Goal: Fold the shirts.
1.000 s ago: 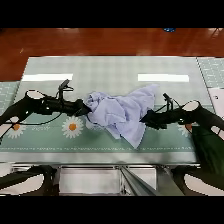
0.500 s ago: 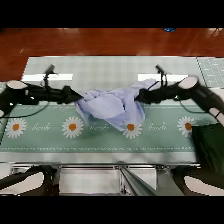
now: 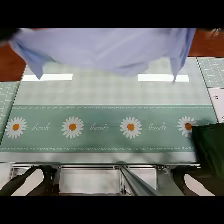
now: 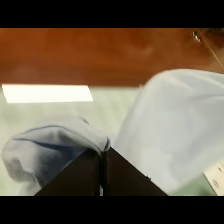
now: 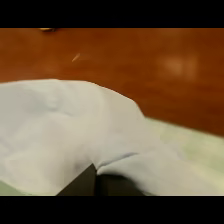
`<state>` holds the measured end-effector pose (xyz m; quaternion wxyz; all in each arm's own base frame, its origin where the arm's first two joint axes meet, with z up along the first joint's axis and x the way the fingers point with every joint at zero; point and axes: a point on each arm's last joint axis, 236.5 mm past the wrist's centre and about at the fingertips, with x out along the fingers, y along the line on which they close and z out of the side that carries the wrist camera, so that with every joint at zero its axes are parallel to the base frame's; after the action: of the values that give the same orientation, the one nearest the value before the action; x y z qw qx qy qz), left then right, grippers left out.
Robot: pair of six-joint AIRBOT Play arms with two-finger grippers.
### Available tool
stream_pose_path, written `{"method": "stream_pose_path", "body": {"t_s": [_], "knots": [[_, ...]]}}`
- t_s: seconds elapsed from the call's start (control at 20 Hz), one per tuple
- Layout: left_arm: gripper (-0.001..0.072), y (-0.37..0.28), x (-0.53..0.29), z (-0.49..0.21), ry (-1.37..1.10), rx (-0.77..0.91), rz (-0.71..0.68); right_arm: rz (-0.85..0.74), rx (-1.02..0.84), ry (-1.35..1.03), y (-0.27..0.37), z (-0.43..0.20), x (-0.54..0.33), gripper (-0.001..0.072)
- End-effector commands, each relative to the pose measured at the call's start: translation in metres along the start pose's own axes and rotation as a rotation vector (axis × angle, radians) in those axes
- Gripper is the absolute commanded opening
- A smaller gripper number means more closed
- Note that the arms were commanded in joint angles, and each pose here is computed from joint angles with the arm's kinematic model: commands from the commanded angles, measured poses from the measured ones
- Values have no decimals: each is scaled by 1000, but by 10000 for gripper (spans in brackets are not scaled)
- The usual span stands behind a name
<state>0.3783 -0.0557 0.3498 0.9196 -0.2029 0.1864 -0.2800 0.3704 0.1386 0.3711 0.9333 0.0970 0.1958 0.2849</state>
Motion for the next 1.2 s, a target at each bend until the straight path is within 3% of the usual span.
{"method": "stream_pose_path", "body": {"t_s": [0.0,0.2,0.45,0.7,0.95,1.15], "knots": [[16,-72,-72,60,-200,238,90,-96,-129,-57,28,14,-77,21],[16,-113,-115,64,-282,397,220,-182,-129,95,31,-39,-121,21],[16,-81,-97,4,-31,380,291,-117,87,343,27,-161,-103,21],[16,-7,-17,-118,323,142,204,58,395,470,19,-282,-29,21],[16,109,57,-202,450,-151,304,3,521,560,-32,-348,28,21],[16,151,108,-240,486,-362,279,-61,611,560,-82,-364,89,22]]}}
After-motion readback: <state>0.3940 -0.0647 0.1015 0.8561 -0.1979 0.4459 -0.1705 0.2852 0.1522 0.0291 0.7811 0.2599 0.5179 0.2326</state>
